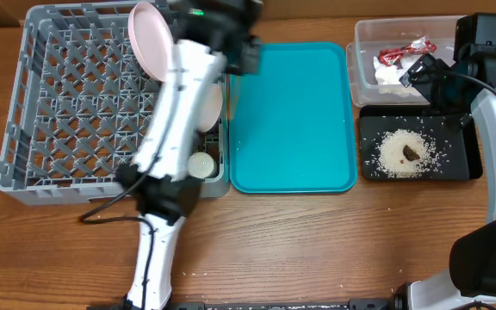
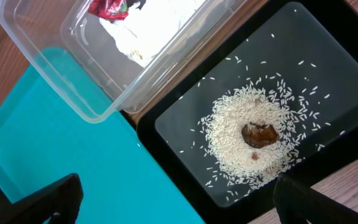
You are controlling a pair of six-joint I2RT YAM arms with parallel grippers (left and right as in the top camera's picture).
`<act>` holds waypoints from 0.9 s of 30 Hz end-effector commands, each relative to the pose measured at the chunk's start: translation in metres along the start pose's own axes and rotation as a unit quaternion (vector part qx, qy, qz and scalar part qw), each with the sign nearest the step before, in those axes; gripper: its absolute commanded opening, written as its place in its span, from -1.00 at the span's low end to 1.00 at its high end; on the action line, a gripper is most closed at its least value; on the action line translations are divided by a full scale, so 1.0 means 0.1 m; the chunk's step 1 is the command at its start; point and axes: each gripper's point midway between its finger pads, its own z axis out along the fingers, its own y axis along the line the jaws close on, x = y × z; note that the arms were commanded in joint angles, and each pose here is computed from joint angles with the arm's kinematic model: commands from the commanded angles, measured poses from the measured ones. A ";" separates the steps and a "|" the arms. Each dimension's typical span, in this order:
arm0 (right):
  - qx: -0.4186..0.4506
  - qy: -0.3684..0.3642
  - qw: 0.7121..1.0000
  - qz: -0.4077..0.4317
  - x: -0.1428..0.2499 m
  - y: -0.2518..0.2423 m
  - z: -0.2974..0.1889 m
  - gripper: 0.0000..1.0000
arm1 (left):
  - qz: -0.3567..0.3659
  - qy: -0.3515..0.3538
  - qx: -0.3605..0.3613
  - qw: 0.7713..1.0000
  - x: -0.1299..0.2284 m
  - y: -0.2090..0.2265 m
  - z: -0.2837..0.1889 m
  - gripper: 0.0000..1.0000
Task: Sort waste into correct bins and load items into the dishwasher
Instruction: 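Place the second chopstick into the dish rack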
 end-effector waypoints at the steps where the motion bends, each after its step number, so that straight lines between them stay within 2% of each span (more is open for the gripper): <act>1: 0.004 -0.010 1.000 0.000 -0.04 -0.01 -0.02 1.00 | -0.015 0.002 -0.092 0.996 0.01 0.86 -0.17 -0.92; 7: 0.004 -0.010 1.000 0.000 -0.04 -0.01 -0.02 1.00 | -0.079 0.086 -0.118 0.986 0.33 1.55 0.20 -0.91; 9: 0.004 -0.010 1.000 0.000 -0.04 -0.01 -0.02 1.00 | -0.079 0.123 -0.120 0.982 0.49 1.64 0.41 -0.92; 14: 0.004 -0.010 1.000 0.000 -0.04 -0.01 -0.02 1.00 | -0.067 0.156 -0.117 0.978 0.64 1.61 0.65 -0.92; 15: 0.004 -0.010 1.000 0.000 -0.04 -0.01 -0.02 1.00 | -0.067 0.157 -0.117 0.978 0.64 1.61 0.65 -0.79; 18: 0.004 -0.010 1.000 0.000 -0.04 -0.01 -0.02 1.00 | -0.068 0.156 -0.117 0.978 0.64 1.62 0.65 -0.10; 22: 0.004 -0.010 1.000 0.000 -0.04 -0.01 -0.02 1.00 | -0.085 0.151 -0.120 0.977 0.62 1.62 0.62 0.47; 25: 0.004 -0.010 1.000 0.000 -0.04 -0.01 -0.02 1.00 | -0.113 0.138 -0.125 0.976 0.58 1.61 0.49 0.52; 27: 0.004 -0.010 1.000 0.000 -0.04 -0.01 -0.02 1.00 | -0.126 0.117 -0.127 0.977 0.54 1.59 0.22 0.52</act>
